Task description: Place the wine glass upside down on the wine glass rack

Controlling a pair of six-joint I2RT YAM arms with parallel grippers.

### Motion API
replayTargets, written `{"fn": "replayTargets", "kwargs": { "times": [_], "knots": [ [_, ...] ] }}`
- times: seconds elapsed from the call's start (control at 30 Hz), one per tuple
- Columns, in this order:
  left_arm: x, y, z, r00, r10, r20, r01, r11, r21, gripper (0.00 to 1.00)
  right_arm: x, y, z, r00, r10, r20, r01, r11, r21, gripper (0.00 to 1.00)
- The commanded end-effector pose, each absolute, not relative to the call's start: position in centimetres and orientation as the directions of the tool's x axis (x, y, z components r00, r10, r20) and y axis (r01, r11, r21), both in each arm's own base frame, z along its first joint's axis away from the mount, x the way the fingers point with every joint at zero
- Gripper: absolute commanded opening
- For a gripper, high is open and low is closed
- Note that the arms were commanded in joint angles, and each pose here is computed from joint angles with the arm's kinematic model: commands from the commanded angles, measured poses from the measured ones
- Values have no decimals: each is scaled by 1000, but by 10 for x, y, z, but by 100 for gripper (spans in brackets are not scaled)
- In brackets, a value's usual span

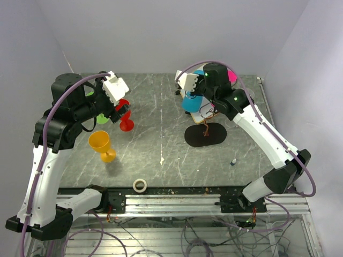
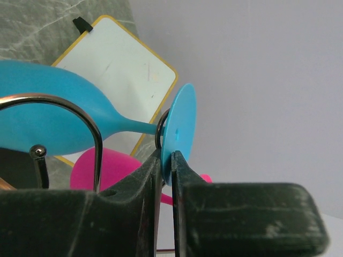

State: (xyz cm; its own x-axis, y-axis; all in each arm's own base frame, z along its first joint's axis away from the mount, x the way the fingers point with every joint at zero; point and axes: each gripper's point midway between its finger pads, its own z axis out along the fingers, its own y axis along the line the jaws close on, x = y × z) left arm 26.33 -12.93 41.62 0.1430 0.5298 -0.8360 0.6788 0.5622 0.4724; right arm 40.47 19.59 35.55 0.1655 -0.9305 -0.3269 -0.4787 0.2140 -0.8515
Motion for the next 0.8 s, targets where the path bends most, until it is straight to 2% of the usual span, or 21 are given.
{"fn": "replayTargets", "kwargs": {
  "times": [0.0, 0.63, 0.77],
  "knots": [
    [264, -129, 421, 157, 524, -837, 672, 564, 480, 91, 394, 192, 359, 182, -930, -318, -486, 196, -852, 12],
    [266, -123, 418, 142, 525, -839, 647, 592, 480, 91, 390, 183, 354, 161, -935, -317, -499, 200, -843, 32],
    [270, -119, 414, 125, 526, -842, 635, 609, 475, 91, 388, 181, 356, 162, -932, -324, -503, 205, -840, 41]
  ]
}}
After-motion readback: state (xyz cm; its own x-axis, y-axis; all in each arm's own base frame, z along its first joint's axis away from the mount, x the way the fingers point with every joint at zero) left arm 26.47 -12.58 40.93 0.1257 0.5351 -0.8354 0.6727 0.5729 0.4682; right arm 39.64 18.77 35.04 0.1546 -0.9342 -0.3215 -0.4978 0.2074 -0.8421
